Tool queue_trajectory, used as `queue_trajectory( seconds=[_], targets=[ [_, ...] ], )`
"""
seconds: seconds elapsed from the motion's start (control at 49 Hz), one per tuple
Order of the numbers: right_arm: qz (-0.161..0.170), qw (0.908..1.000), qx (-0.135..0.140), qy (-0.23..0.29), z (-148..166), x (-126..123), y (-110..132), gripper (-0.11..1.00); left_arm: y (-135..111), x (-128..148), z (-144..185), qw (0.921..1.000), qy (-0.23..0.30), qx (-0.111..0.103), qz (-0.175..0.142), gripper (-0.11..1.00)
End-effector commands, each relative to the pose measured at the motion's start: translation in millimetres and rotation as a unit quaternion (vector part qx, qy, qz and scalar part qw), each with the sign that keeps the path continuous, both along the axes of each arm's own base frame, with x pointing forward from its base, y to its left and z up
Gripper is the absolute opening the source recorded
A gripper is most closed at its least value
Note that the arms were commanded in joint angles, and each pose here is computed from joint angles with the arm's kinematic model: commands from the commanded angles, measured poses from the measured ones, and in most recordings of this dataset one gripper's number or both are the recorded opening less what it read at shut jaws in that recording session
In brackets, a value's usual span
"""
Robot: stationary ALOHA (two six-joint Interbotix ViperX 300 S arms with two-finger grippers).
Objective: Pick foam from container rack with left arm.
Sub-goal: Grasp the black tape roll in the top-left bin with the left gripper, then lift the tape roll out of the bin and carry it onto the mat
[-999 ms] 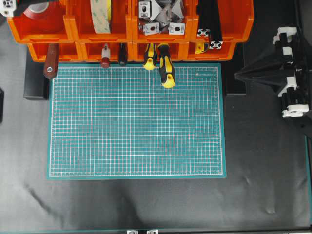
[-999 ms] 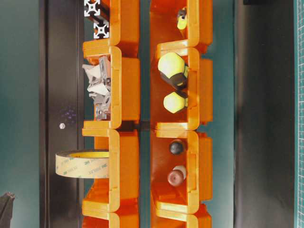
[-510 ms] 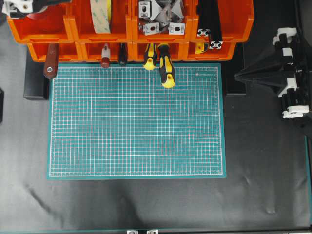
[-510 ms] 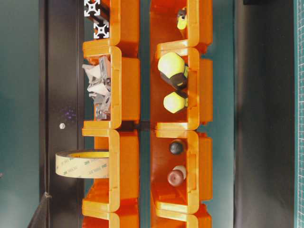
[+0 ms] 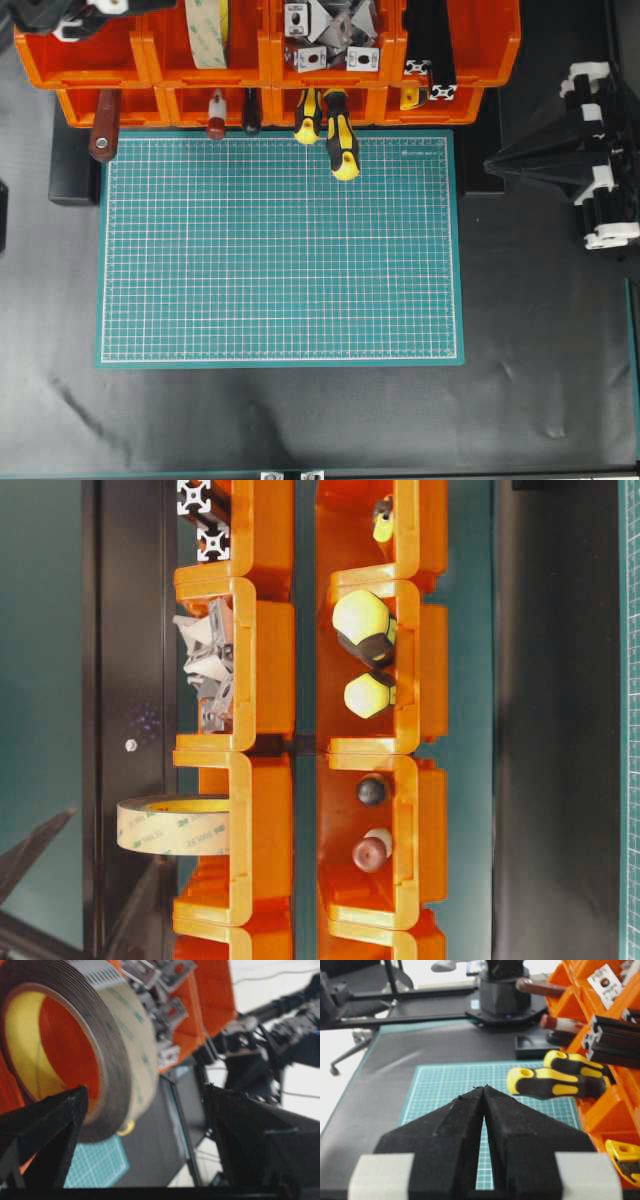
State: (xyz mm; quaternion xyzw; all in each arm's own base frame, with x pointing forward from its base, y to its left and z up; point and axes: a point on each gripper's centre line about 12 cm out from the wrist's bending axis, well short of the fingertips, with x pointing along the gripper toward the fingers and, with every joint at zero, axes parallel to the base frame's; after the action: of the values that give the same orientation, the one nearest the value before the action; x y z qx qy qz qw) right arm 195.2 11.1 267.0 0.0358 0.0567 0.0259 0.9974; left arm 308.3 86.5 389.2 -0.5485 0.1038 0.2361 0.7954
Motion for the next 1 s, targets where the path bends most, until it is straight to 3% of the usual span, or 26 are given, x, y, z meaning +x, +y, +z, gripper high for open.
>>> queue_trajectory(
  seconds=[0.0, 0.224, 0.387, 0.632, 0.754, 0.918, 0.979],
  targets=[
    [0.004, 0.9999, 0.002, -0.017, 9.4, 0.4, 1.5, 0.0, 3.9, 2.8, 8.5, 0.9999, -0.014, 0.003, 0.005, 0.88],
    [0.005, 0.9997, 0.002, -0.024, 12.6, -2.5, 1.9, 0.0, 7.8, 18.7, -1.2, 1.0, 0.001, -0.002, 0.005, 0.88],
    [0.008, 0.9997, 0.002, -0.023, 11.4, -2.7, 2.8, 0.0, 11.2, 31.7, 2.8, 0.9999, -0.017, 0.003, 0.003, 0.88],
    [0.011, 0.9997, 0.002, -0.022, 10.7, -2.9, 4.3, 0.0, 11.6, 33.7, 3.7, 0.9998, -0.019, 0.003, 0.003, 0.84],
    [0.014, 0.9997, 0.002, -0.021, 10.1, -3.1, 5.4, 0.0, 11.6, 33.9, 3.5, 0.9998, -0.021, 0.003, 0.003, 0.69],
    [0.014, 0.9996, 0.002, -0.022, 10.3, -3.1, 5.4, 0.0, 11.9, 36.2, 13.4, 0.9985, -0.053, 0.015, 0.0, 0.27],
    [0.014, 0.9997, 0.002, -0.021, 10.1, -3.1, 5.4, 0.0, 11.0, 38.0, 21.5, 0.9965, -0.08, 0.024, -0.003, 0.22]
  ],
)
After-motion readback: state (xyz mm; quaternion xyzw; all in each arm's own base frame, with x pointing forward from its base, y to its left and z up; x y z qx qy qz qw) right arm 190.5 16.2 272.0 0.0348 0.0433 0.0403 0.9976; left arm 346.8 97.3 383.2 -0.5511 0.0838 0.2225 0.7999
